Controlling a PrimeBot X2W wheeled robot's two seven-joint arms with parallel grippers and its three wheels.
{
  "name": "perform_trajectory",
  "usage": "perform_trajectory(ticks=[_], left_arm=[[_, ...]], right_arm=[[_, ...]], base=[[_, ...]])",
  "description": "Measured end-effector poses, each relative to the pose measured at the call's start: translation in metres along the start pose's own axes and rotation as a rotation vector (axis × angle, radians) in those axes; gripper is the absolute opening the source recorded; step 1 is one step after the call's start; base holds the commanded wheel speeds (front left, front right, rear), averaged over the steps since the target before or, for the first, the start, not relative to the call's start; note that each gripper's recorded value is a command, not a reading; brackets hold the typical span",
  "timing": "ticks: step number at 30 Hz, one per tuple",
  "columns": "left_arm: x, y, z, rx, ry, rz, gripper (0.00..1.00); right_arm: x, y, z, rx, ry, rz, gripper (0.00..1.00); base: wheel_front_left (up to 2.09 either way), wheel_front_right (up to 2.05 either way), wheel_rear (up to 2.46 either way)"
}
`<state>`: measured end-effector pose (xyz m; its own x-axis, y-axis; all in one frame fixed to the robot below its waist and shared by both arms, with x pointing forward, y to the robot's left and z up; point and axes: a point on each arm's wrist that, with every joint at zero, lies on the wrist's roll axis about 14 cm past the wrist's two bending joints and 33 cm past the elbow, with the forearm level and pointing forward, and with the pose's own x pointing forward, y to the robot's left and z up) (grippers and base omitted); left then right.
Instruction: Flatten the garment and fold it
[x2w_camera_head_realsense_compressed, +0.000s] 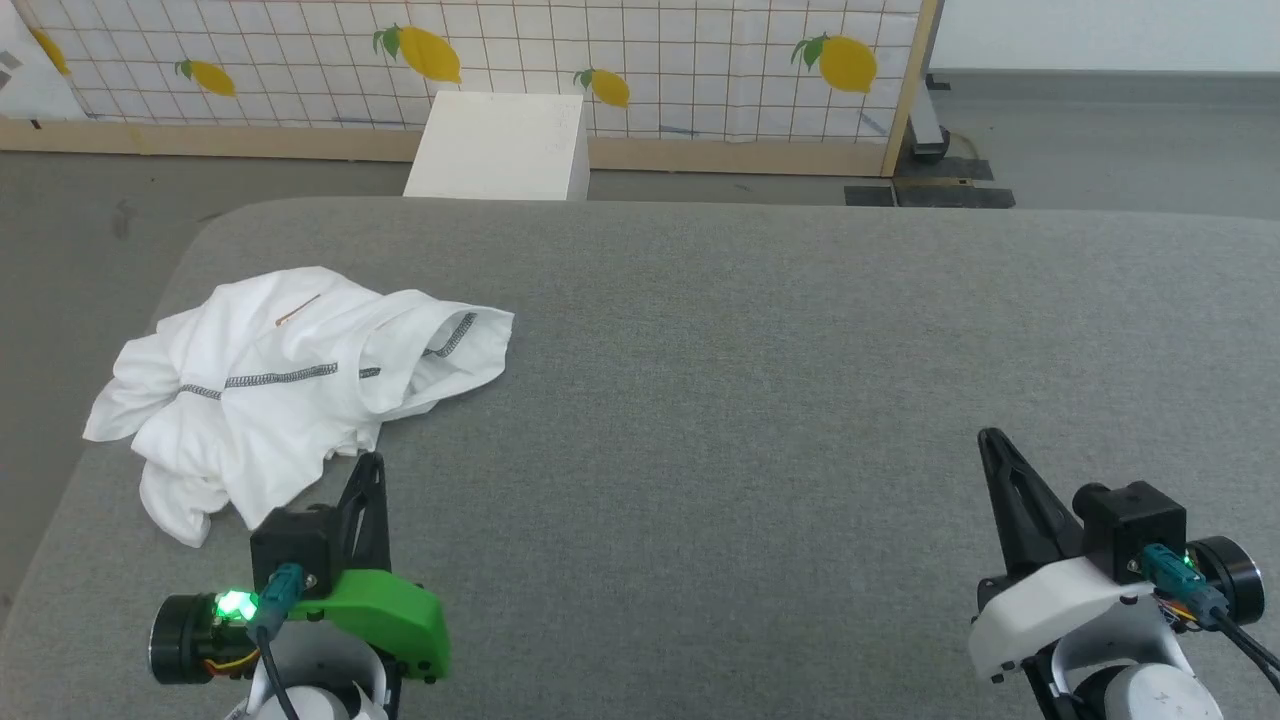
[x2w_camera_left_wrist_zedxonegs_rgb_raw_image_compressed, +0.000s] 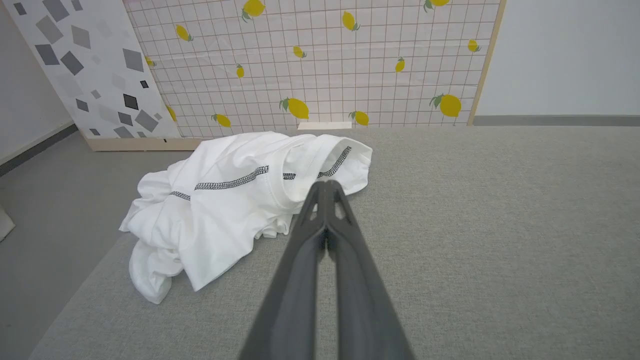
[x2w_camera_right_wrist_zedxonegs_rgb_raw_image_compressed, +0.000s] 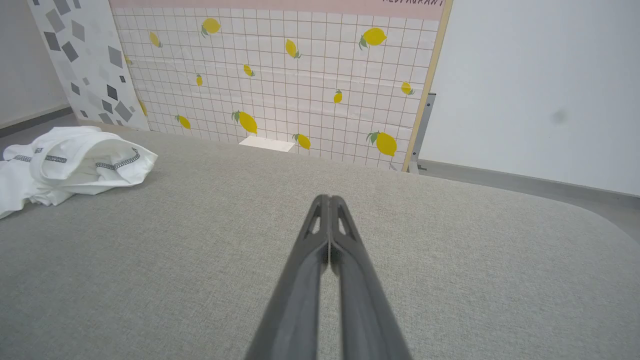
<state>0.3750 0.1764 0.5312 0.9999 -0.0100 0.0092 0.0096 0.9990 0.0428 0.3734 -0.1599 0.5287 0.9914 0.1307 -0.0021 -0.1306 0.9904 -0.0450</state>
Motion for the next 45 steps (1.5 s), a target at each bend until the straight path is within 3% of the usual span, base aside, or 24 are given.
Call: perform_trajectory(ticks=[14, 15, 45], left_arm=[[0.0, 0.0, 0.0, 0.0, 0.0, 0.0, 0.0], [0.0, 0.0, 0.0, 0.0, 0.0, -0.001, 1.0], [-0.005, 0.0, -0.01, -0.043, 0.006, 0.001, 1.0]], right_arm=[[0.0, 0.0, 0.0, 0.0, 0.0, 0.0, 0.0], [0.0, 0.0, 0.0, 0.0, 0.0, 0.0, 1.0], [0.001, -0.003, -0.004, 0.049, -0.017, -0.009, 1.0]], base=[[0.0, 0.0, 0.0], [0.0, 0.0, 0.0], [0.0, 0.0, 0.0]])
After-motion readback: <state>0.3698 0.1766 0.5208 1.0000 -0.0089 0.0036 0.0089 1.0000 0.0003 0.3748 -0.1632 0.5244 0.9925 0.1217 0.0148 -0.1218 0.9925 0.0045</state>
